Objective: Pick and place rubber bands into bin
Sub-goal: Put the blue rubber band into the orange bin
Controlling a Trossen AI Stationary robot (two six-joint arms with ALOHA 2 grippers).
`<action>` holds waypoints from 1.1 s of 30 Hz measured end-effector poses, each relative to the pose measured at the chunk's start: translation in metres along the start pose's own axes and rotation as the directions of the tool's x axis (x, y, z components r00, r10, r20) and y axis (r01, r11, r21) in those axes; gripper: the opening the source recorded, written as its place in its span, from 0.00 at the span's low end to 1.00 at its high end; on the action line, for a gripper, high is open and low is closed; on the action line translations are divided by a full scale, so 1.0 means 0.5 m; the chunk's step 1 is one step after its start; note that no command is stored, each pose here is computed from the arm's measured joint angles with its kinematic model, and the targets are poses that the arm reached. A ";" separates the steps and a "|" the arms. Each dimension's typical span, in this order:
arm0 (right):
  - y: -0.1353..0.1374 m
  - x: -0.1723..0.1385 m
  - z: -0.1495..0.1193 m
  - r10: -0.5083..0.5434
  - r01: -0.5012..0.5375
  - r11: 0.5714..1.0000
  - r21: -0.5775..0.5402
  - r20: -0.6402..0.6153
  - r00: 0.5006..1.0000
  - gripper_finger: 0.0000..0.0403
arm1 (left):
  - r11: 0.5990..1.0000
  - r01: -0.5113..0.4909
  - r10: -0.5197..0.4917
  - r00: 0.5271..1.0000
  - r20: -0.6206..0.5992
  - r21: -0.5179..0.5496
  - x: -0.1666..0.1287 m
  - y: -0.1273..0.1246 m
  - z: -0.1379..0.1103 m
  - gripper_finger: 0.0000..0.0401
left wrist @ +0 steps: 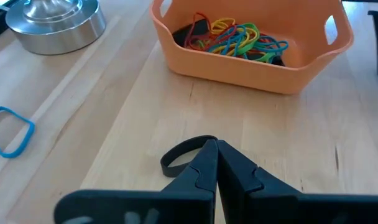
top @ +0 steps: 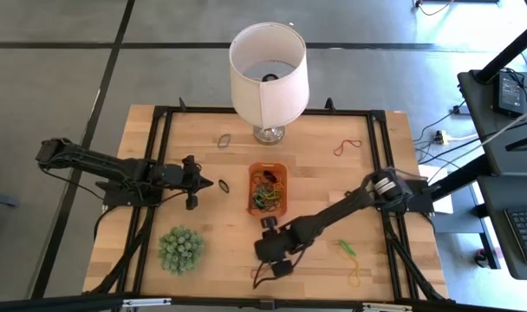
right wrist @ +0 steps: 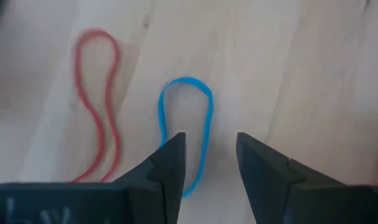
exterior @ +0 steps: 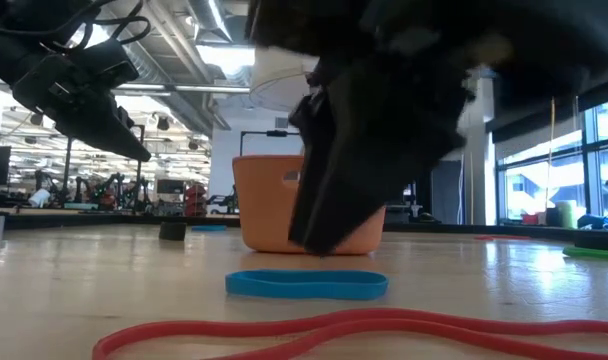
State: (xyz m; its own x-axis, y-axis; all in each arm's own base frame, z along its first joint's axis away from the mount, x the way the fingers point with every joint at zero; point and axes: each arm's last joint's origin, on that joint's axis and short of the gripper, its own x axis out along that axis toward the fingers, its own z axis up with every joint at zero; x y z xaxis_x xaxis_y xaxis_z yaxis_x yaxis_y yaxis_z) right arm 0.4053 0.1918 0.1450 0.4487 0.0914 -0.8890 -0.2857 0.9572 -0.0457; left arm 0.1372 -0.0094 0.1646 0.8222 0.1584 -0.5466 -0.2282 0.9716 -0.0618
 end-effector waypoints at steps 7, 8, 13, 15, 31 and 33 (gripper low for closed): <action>0.004 0.039 -0.007 0.013 -0.011 0.999 0.050 -0.052 0.999 0.32 | 1.000 0.000 0.000 1.000 0.000 0.000 0.000 0.000 0.000 0.00; 0.004 0.043 -0.010 0.021 -0.017 0.998 0.056 -0.064 0.998 0.30 | 1.000 0.000 0.000 1.000 0.000 0.000 0.000 0.000 0.000 0.00; 0.004 0.051 -0.015 0.035 -0.028 0.996 0.085 -0.082 0.996 0.11 | 1.000 -0.002 0.002 1.000 0.000 0.000 0.000 0.000 0.000 0.00; 0.004 0.048 -0.014 0.036 -0.030 0.996 0.081 -0.082 0.996 0.03 | 1.000 -0.005 0.005 1.000 0.001 0.000 0.000 0.000 0.000 0.00; -0.012 -0.095 0.003 -0.005 0.007 0.999 0.045 -0.065 0.998 0.01 | 1.000 -0.007 0.007 1.000 0.001 0.000 0.000 0.000 0.000 0.00; -0.019 -0.123 0.010 -0.026 0.027 0.999 0.030 -0.036 0.999 0.01 | 1.000 -0.007 0.007 1.000 0.001 0.000 0.000 0.000 0.000 0.00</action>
State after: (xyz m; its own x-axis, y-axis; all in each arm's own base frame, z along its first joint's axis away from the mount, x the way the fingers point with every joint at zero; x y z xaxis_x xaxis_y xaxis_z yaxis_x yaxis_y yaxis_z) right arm 0.3846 0.1785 0.2026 0.4256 0.0567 -0.9031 -0.2478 0.9672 -0.0561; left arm 0.1372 -0.0092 0.1646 0.8214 0.1652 -0.5460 -0.2337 0.9706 -0.0580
